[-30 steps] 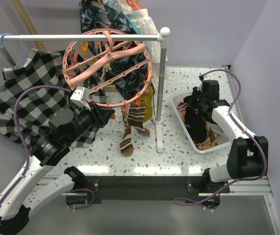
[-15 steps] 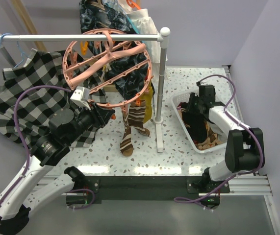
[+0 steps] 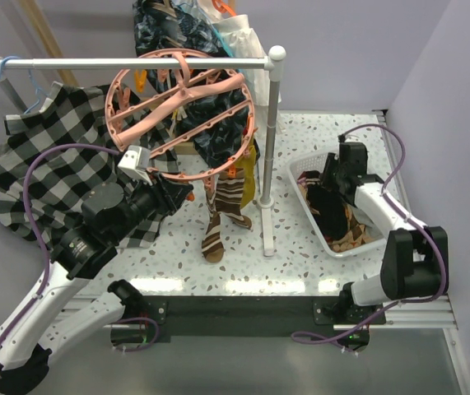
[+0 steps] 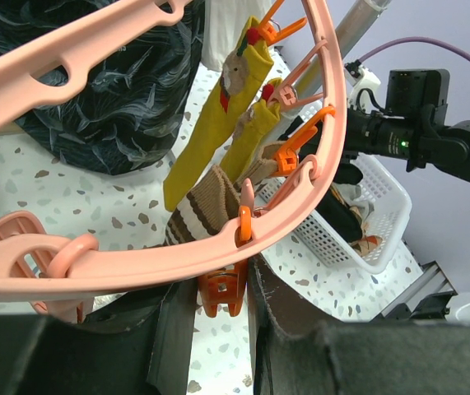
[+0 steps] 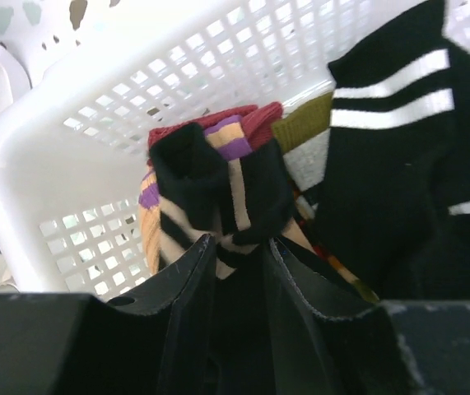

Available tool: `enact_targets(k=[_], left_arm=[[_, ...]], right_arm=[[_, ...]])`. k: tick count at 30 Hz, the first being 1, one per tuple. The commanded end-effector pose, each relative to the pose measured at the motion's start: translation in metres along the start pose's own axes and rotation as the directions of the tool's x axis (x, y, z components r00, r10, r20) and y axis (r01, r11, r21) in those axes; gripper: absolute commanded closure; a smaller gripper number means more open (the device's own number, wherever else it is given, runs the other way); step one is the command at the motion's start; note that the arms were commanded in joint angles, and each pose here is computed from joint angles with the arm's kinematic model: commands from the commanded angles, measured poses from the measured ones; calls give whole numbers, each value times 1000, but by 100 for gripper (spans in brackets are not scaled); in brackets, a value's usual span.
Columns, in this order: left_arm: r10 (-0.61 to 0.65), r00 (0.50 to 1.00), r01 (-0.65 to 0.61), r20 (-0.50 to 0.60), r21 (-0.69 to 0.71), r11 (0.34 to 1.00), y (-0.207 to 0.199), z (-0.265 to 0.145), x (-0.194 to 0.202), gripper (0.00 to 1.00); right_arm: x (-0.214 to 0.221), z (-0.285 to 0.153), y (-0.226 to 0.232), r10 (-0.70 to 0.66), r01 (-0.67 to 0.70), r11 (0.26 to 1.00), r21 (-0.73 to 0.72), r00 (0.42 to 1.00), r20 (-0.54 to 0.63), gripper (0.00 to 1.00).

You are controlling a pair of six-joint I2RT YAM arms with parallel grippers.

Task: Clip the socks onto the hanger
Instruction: Pick up the sock from the bin.

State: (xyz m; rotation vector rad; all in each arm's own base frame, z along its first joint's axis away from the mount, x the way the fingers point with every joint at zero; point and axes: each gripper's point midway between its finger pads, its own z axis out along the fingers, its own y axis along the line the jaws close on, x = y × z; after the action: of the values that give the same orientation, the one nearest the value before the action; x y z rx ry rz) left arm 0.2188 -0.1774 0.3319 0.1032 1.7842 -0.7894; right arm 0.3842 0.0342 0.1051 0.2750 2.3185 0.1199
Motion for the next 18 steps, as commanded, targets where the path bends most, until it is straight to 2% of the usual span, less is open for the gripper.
enact_targets(k=[1, 9, 18], left_arm=[[-17, 998, 14, 68, 47, 999, -15, -5, -25, 100], [-18, 998, 15, 68, 47, 999, -15, -6, -24, 100], [-17, 998, 13, 68, 50, 999, -16, -6, -25, 100]], right_arm=[[-23, -10, -8, 31, -35, 999, 41, 994, 102, 67], [-11, 4, 4, 45, -44, 999, -28, 999, 29, 67], [2, 22, 2, 110, -110, 994, -9, 994, -22, 62]])
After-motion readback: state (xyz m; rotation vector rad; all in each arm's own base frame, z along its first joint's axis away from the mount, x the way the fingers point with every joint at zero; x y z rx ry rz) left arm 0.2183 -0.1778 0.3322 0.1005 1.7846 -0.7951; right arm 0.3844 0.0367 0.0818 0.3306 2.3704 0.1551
